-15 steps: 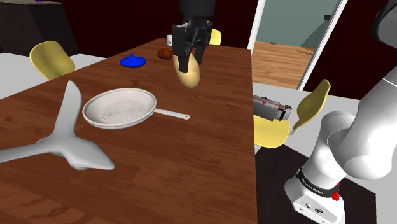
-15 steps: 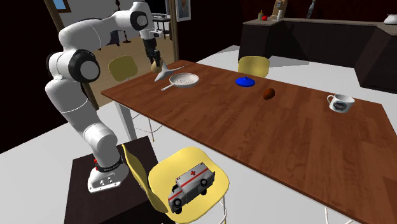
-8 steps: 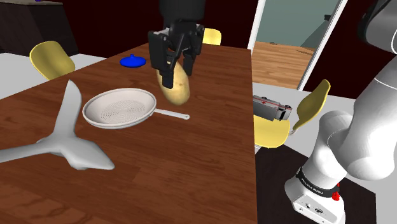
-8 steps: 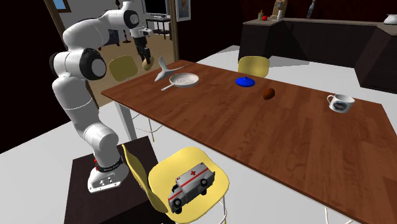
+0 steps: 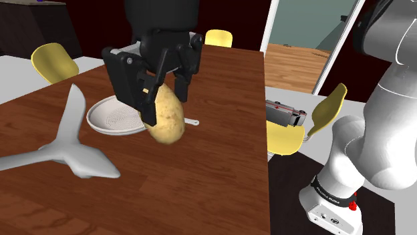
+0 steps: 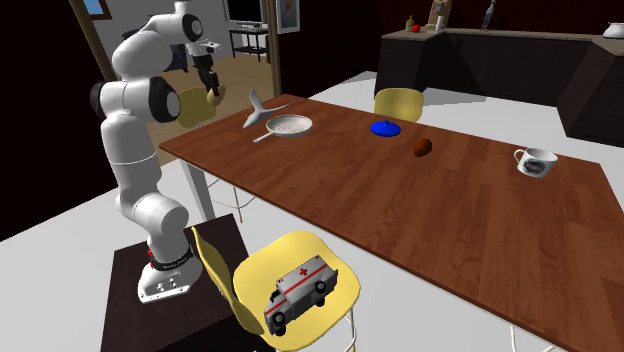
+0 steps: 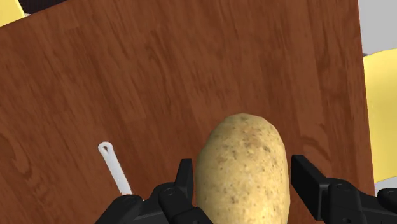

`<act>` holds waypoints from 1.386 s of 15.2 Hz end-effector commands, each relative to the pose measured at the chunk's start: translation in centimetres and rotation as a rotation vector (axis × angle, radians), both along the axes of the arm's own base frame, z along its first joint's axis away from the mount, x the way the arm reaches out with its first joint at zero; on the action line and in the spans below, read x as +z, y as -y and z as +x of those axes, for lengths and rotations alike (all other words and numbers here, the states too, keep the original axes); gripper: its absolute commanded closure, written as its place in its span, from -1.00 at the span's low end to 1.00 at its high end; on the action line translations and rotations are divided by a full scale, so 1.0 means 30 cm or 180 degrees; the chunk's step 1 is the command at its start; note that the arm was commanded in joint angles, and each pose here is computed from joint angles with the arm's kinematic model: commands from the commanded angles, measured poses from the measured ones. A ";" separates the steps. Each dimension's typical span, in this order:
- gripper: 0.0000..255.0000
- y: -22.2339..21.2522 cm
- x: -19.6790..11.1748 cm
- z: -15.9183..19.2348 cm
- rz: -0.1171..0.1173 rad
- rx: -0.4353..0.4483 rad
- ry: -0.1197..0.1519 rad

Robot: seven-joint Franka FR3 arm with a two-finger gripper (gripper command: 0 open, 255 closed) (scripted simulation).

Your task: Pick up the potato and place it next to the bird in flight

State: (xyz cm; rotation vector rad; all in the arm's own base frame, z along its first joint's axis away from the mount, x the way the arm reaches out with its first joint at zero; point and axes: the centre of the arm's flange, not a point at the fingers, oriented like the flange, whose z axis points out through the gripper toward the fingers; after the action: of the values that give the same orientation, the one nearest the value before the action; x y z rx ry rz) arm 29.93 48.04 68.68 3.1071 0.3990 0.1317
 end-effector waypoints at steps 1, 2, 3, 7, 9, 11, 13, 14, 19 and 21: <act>1.00 -0.085 -0.006 -0.034 0.0003 -0.0009 -0.0002; 1.00 -0.124 -0.006 -0.055 0.0003 -0.0009 -0.0002; 1.00 -0.162 -0.006 -0.076 0.0003 -0.0009 -0.0002; 1.00 -0.270 -0.024 -0.135 0.0003 -0.0009 -0.0002; 1.00 -0.270 -0.059 -0.135 0.0003 -0.0009 -0.0002; 1.00 -0.270 -0.094 -0.135 0.0003 -0.0009 -0.0002; 1.00 -0.270 -0.130 -0.135 0.0003 -0.0009 -0.0002; 1.00 -0.270 -0.147 -0.135 0.0003 -0.0009 -0.0002; 1.00 -0.270 -0.235 -0.135 0.0003 -0.0009 -0.0002; 1.00 -0.270 -0.270 -0.135 0.0003 -0.0009 -0.0002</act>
State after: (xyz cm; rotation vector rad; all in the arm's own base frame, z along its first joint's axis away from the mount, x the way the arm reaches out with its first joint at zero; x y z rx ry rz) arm 25.93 56.17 61.07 3.1080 0.3949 0.1303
